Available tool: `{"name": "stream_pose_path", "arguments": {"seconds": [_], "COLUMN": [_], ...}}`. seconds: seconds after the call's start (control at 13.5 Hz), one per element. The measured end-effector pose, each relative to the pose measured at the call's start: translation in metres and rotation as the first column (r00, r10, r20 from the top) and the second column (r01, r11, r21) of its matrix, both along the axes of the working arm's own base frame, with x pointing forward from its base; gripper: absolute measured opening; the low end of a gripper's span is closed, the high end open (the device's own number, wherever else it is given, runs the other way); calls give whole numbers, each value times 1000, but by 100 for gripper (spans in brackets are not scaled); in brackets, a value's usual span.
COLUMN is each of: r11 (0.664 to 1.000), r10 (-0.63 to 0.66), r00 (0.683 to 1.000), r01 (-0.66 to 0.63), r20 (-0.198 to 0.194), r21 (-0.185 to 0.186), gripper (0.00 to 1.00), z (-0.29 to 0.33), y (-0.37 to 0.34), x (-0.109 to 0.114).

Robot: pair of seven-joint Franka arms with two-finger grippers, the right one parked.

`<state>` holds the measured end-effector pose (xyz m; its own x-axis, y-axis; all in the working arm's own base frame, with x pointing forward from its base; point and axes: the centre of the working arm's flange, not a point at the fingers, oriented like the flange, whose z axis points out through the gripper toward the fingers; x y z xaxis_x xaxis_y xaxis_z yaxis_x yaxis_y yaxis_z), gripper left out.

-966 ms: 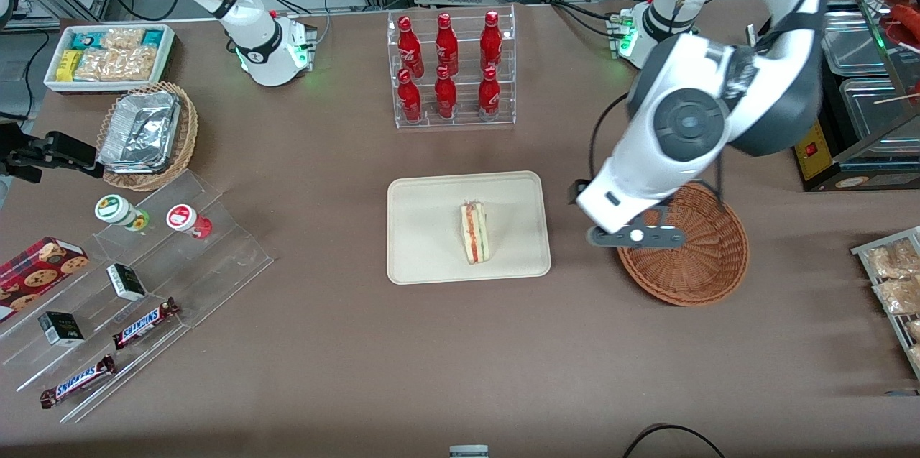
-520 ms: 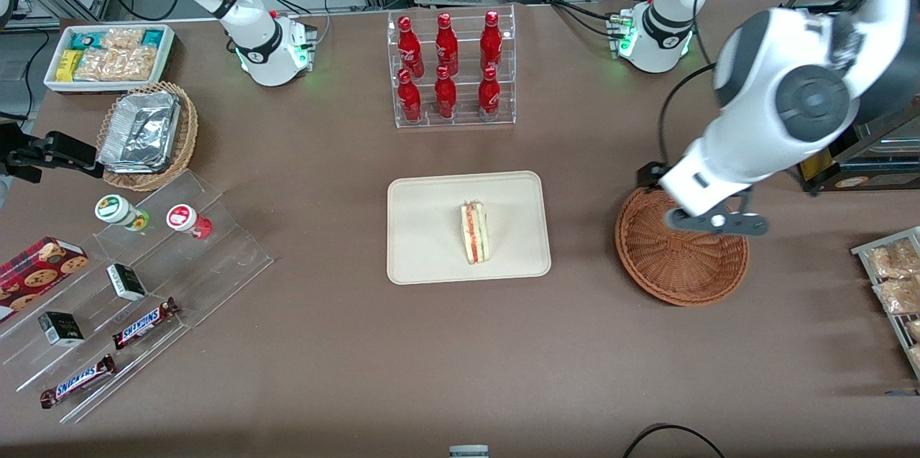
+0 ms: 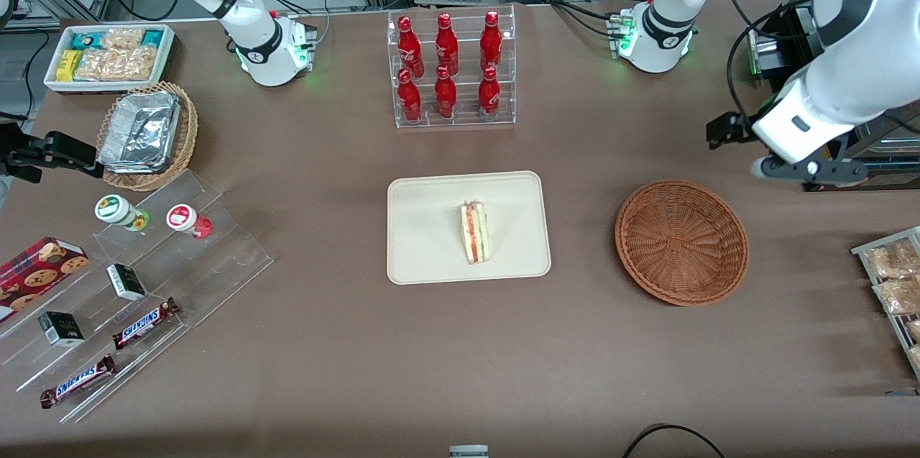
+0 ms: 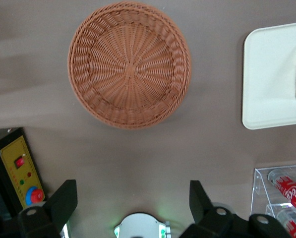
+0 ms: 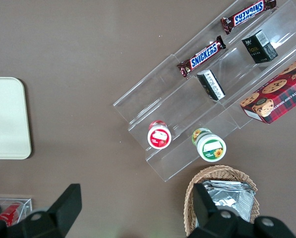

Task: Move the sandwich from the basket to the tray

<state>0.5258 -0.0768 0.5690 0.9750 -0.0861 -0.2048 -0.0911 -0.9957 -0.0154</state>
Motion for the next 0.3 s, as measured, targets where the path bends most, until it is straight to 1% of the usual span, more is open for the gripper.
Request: {"name": "stream_pose_path", "arguments": {"seconds": [0.15, 0.3], "r11": [1000, 999], "r10": [14, 42], "r00": [1000, 999], "r01": [-14, -42], "r20": [-20, -27], "r21": [6, 8], "gripper": [100, 100], "z": [12, 21], "y": [8, 23], "x": [-12, -19]}}
